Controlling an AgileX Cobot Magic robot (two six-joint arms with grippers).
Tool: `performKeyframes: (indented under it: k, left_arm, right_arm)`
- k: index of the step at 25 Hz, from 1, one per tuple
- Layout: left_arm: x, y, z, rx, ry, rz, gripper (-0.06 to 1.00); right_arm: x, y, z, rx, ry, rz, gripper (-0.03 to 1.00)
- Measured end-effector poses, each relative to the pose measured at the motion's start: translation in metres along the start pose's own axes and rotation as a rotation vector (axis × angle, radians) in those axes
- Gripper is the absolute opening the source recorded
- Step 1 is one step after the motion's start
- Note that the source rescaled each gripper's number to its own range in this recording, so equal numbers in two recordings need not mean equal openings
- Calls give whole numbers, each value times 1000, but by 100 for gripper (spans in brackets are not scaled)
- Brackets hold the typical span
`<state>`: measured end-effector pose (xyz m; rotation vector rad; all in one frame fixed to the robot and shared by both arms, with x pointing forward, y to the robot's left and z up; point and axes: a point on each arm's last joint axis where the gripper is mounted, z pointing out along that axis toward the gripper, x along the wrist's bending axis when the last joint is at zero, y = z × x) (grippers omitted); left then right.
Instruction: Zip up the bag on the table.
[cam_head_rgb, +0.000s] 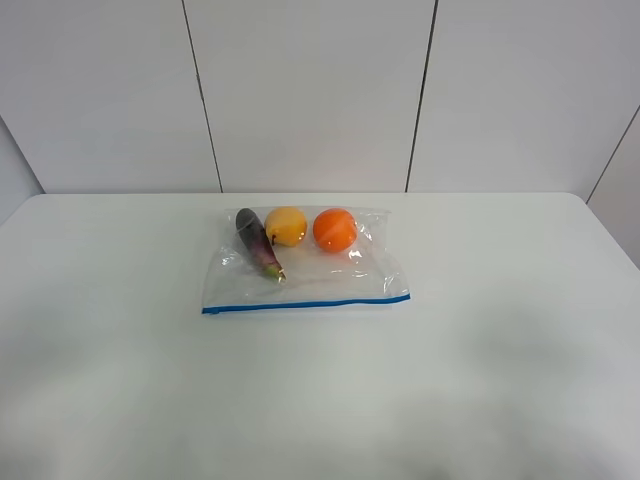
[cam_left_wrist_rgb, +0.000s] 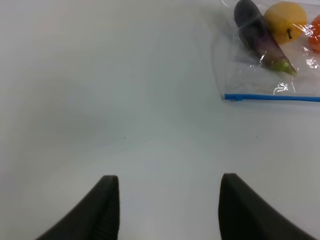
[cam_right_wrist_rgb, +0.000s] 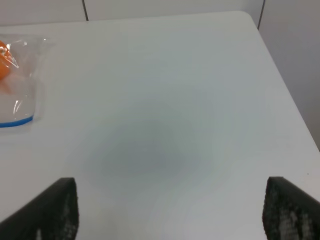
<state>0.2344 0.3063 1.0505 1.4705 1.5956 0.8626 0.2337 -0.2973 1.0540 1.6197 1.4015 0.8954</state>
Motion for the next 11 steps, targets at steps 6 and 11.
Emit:
performKeyframes:
  k: [6, 11]
  left_arm:
    - [0, 0, 0, 0, 0, 0, 60]
    - [0, 0, 0, 0, 0, 0, 60]
  right_arm:
    - [0, 0, 0, 0, 0, 0, 100]
    - [0, 0, 0, 0, 0, 1, 100]
